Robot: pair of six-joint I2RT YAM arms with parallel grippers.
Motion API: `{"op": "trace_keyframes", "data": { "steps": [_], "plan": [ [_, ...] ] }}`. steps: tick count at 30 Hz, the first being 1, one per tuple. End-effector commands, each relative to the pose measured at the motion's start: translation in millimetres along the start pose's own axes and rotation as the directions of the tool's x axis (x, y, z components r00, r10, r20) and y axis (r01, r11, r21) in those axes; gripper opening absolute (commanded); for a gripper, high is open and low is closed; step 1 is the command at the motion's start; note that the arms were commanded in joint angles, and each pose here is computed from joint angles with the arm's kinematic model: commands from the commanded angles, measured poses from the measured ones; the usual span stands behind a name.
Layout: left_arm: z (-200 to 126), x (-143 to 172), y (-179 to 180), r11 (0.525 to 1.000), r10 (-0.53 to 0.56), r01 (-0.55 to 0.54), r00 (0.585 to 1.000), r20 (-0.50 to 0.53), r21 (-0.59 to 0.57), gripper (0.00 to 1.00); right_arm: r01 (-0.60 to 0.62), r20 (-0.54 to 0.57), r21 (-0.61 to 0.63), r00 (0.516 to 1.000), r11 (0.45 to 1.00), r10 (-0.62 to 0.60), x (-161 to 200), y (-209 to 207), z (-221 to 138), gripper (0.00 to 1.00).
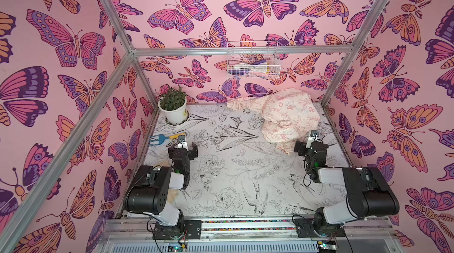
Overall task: Unzip the jacket
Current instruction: Flatten out the jacket at the center of the board.
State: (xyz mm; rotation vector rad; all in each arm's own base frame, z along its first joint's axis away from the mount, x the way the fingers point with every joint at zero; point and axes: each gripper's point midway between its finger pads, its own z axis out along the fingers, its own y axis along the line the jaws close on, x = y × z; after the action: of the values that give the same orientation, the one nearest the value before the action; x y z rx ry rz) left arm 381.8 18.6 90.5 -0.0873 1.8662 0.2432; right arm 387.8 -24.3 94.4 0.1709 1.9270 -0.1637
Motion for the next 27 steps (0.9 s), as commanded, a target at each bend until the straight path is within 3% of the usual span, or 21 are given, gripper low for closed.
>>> {"op": "trace_keyframes", "data": {
  "steps": [1,27],
  "plan": [
    [-2.0,0.5,1.1,1.0,0.002,-0.002,1.0,0.004,-0.01,0.99,-0.009,0.0,0.0,1.0,1.0,0.009,-2.1,2.1,1.7,0.99],
    [-2.0,0.4,1.2,1.0,0.002,-0.002,1.0,0.004,-0.01,0.99,-0.004,0.005,-0.007,1.0,1.0,0.004,-2.2,2.9,0.7,0.99]
  ]
}}
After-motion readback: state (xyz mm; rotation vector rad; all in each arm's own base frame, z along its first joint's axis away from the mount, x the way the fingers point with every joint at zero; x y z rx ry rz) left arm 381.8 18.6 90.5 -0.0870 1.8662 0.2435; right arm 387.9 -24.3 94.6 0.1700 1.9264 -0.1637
